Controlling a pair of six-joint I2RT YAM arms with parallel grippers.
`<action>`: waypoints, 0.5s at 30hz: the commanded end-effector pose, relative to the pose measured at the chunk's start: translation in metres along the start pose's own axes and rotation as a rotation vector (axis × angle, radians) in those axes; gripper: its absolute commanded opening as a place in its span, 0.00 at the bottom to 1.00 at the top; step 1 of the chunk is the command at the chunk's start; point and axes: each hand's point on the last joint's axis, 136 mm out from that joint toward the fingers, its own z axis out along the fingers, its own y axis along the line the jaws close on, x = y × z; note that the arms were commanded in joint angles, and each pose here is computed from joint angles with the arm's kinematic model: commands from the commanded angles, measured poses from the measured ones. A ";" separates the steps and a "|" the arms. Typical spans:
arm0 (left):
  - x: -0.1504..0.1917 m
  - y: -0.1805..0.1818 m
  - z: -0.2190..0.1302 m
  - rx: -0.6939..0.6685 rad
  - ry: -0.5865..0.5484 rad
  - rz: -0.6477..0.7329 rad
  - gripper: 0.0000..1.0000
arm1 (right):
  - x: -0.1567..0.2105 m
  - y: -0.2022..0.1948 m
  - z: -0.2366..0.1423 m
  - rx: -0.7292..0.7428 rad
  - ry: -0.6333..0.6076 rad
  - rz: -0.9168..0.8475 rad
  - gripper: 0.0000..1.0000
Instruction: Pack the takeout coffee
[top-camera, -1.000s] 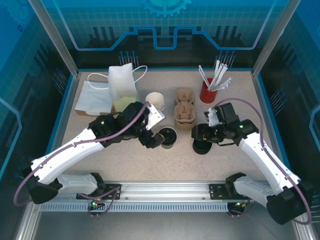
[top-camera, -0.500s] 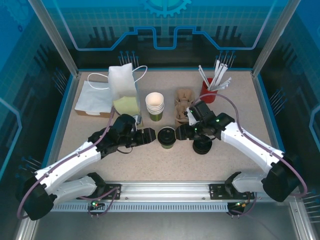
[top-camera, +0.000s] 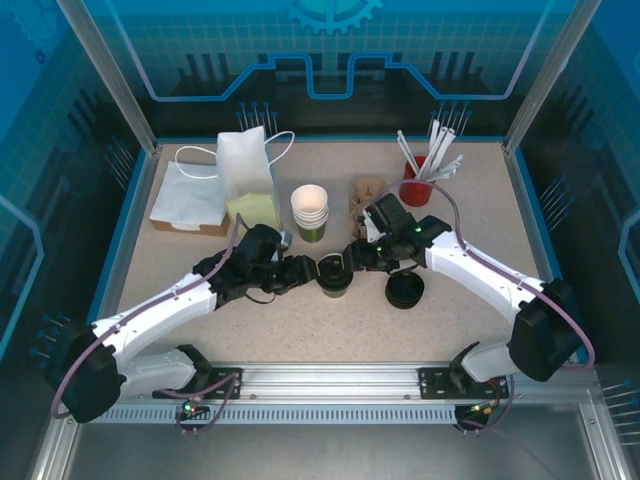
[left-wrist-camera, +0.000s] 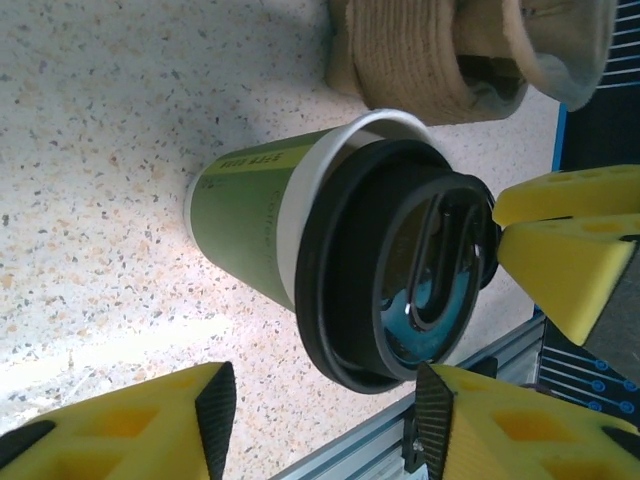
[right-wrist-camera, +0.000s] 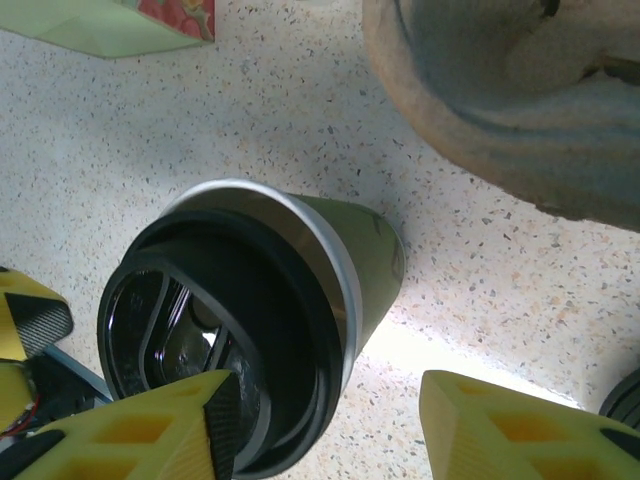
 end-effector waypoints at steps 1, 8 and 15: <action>0.002 -0.001 0.003 0.000 0.025 0.002 0.48 | -0.006 0.011 0.001 -0.016 -0.007 0.000 0.51; 0.003 0.004 0.011 -0.019 0.044 0.008 0.46 | -0.007 0.009 0.008 -0.005 0.012 0.015 0.49; 0.000 0.003 0.016 -0.020 0.044 0.015 0.47 | -0.008 0.009 0.007 -0.001 0.005 0.016 0.48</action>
